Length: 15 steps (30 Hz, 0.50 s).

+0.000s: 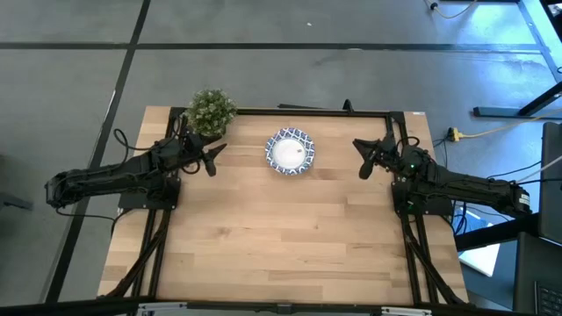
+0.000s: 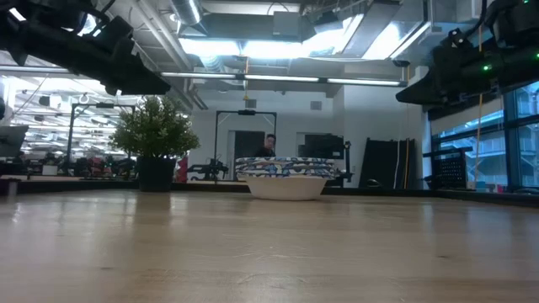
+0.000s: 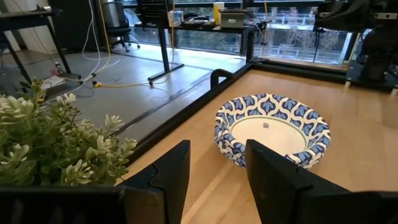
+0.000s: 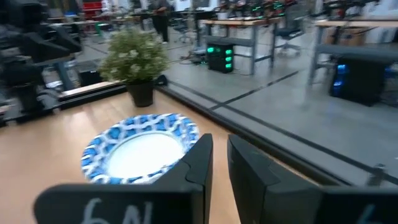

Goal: Nest bowls inside each other
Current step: Return to Home Position

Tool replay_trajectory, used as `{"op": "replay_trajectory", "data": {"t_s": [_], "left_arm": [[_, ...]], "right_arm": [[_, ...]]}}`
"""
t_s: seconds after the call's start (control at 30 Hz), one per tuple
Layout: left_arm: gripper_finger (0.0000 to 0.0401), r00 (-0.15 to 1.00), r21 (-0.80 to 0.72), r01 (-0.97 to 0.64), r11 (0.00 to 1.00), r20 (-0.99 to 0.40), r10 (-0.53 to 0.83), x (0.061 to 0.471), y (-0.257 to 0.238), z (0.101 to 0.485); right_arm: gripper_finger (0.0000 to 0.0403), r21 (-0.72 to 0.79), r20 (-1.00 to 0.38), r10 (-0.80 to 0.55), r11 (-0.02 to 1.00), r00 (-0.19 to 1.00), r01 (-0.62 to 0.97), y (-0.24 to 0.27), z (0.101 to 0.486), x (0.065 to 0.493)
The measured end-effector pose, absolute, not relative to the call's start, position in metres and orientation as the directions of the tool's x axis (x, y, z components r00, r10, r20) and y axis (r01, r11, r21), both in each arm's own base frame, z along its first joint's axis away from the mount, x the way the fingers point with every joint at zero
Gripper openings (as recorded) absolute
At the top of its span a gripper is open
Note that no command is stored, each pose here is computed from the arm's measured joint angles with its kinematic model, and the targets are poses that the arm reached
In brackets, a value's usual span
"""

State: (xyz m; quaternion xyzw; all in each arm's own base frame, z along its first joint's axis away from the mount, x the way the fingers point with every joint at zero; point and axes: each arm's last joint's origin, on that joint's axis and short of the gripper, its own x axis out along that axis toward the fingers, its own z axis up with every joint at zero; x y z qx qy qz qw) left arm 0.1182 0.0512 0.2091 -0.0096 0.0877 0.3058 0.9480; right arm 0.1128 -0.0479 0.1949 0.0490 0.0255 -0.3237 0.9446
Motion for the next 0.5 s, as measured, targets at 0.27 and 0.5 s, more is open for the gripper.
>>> {"op": "replay_trajectory", "data": {"t_s": [0.27, 0.5], "left_arm": [[0.0149, 0.797, 0.033, -0.582, 0.812, -0.172, 0.578, 0.1181, 0.0512, 0.2091], [0.0149, 0.797, 0.033, -0.582, 0.812, -0.172, 0.578, 0.1181, 0.0512, 0.2091]], "right_arm": [[0.0051, 0.098, -0.089, -0.557, 0.82, 0.826, 0.563, -0.0464, 0.1941, 0.1139], [0.0051, 0.098, -0.089, -0.557, 0.82, 0.826, 0.563, -0.0464, 0.1941, 0.1139]]}}
